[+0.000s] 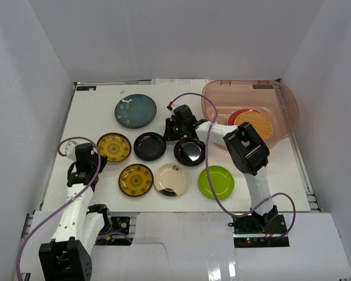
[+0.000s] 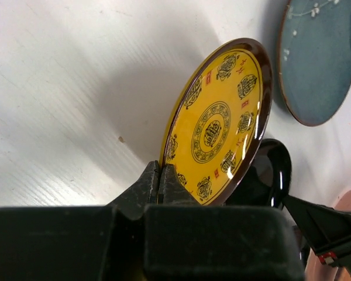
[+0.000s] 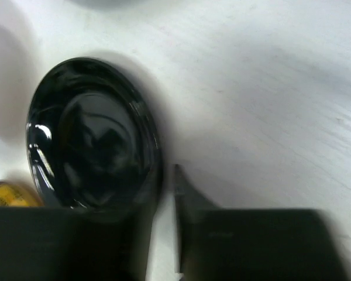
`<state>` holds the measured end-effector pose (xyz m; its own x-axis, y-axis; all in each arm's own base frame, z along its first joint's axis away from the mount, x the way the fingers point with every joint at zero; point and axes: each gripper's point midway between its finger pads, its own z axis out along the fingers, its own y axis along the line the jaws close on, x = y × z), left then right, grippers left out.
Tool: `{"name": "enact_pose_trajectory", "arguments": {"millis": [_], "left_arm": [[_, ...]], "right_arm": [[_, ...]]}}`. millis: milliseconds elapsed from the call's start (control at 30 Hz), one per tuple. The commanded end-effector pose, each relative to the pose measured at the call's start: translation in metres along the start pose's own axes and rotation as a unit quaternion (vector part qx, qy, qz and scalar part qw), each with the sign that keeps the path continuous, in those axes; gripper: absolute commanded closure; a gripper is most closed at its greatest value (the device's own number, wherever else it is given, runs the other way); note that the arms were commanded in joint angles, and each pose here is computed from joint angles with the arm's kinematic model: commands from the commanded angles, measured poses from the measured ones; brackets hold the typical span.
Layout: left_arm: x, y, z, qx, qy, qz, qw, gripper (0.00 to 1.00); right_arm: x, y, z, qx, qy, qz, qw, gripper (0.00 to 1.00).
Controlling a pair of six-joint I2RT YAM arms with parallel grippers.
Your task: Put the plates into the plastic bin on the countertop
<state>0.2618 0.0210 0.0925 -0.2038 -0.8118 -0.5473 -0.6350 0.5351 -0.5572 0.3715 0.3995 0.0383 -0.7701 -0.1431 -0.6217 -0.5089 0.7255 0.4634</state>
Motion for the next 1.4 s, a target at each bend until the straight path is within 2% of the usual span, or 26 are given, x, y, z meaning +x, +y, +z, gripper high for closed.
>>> {"name": "enact_pose_trajectory", "arguments": {"millis": [0,33,133,267,367,467,500,533,667,700,767,800,867,900,933,967,1000,1033,1067,1133,1167,1200,1233,1267,1333,1367], "left_arm": [[-0.023,-0.035,-0.019,0.047,-0.022,0.022,0.998,1.0],[-0.029,-0.046,-0.024,0.06,-0.027,0.028,0.997,1.0],[-0.051,-0.086,-0.048,0.114,-0.042,0.04,0.992,1.0],[-0.067,-0.139,-0.083,0.207,-0.042,0.051,0.976,1.0],[-0.059,-0.17,-0.103,0.283,-0.01,0.057,0.957,1.0],[-0.041,-0.198,-0.122,0.359,0.037,0.059,0.931,1.0],[-0.029,-0.206,-0.131,0.388,0.06,0.067,0.917,1.0],[-0.029,-0.214,-0.135,0.404,0.062,0.062,0.911,1.0],[-0.015,-0.24,-0.15,0.442,0.084,0.075,0.89,1.0],[-0.01,-0.253,-0.162,0.463,0.091,0.081,0.878,1.0],[0.002,-0.268,-0.162,0.471,0.105,0.093,0.871,1.0],[0.011,-0.283,-0.179,0.493,0.114,0.104,0.856,1.0],[0.028,-0.3,-0.173,0.492,0.125,0.122,0.853,1.0],[0.045,-0.31,-0.182,0.503,0.144,0.133,0.842,1.0],[0.043,-0.327,-0.192,0.518,0.14,0.137,0.833,1.0],[0.061,-0.336,-0.182,0.51,0.155,0.15,0.833,1.0],[0.079,-0.344,-0.19,0.52,0.167,0.168,0.82,1.0],[0.077,-0.362,-0.201,0.535,0.162,0.169,0.812,1.0],[0.096,-0.37,-0.187,0.524,0.176,0.179,0.814,1.0],[0.119,-0.384,-0.19,0.529,0.191,0.193,0.804,1.0],[0.117,-0.4,-0.199,0.541,0.184,0.19,0.798,1.0],[0.142,-0.404,-0.186,0.528,0.203,0.202,0.799,1.0],[0.151,-0.409,-0.182,0.526,0.208,0.205,0.799,1.0],[0.15,-0.424,-0.188,0.535,0.203,0.202,0.795,1.0],[0.18,-0.43,-0.163,0.511,0.224,0.209,0.803,1.0],[0.183,-0.444,-0.171,0.522,0.226,0.206,0.797,1.0]], "right_arm": [[-0.015,0.014,-0.004,-0.016,-0.019,0.003,1.0,0.88],[-0.019,0.017,-0.006,-0.02,-0.027,0.002,0.999,0.92],[-0.049,0.034,-0.03,-0.031,-0.07,-0.007,0.997,0.92],[-0.108,0.06,-0.093,-0.053,-0.156,-0.023,0.986,0.92],[-0.143,0.058,-0.146,-0.065,-0.216,-0.011,0.974,0.92],[-0.175,0.031,-0.209,-0.056,-0.278,0.008,0.959,0.92],[-0.182,-0.004,-0.227,-0.027,-0.296,0.025,0.955,0.92],[-0.189,-0.013,-0.252,-0.022,-0.317,0.036,0.947,0.92],[-0.191,-0.102,-0.314,0.052,-0.364,0.093,0.925,0.92],[-0.181,-0.145,-0.33,0.114,-0.373,0.124,0.913,0.92],[-0.167,-0.187,-0.347,0.179,-0.376,0.148,0.897,0.92],[-0.149,-0.217,-0.356,0.211,-0.371,0.172,0.888,0.92],[-0.13,-0.242,-0.36,0.248,-0.362,0.192,0.878,0.92],[-0.12,-0.259,-0.367,0.276,-0.364,0.205,0.866,0.92],[-0.106,-0.27,-0.364,0.292,-0.353,0.217,0.862,0.92],[-0.099,-0.277,-0.363,0.304,-0.348,0.222,0.859,0.92],[-0.094,-0.284,-0.364,0.312,-0.345,0.227,0.855,0.92],[-0.085,-0.29,-0.36,0.32,-0.336,0.235,0.854,0.92],[-0.08,-0.293,-0.359,0.327,-0.332,0.239,0.852,0.92],[-0.075,-0.3,-0.363,0.346,-0.333,0.244,0.843,0.92],[-0.076,-0.3,-0.364,0.348,-0.333,0.245,0.841,0.83],[-0.076,-0.3,-0.366,0.346,-0.335,0.249,0.84,0.73],[-0.079,-0.297,-0.368,0.338,-0.337,0.248,0.843,0.58],[-0.089,-0.29,-0.373,0.326,-0.344,0.243,0.846,0.34],[-0.105,-0.274,-0.39,0.304,-0.366,0.234,0.848,0.22],[-0.116,-0.267,-0.405,0.298,-0.382,0.228,0.844,0.22]]}}
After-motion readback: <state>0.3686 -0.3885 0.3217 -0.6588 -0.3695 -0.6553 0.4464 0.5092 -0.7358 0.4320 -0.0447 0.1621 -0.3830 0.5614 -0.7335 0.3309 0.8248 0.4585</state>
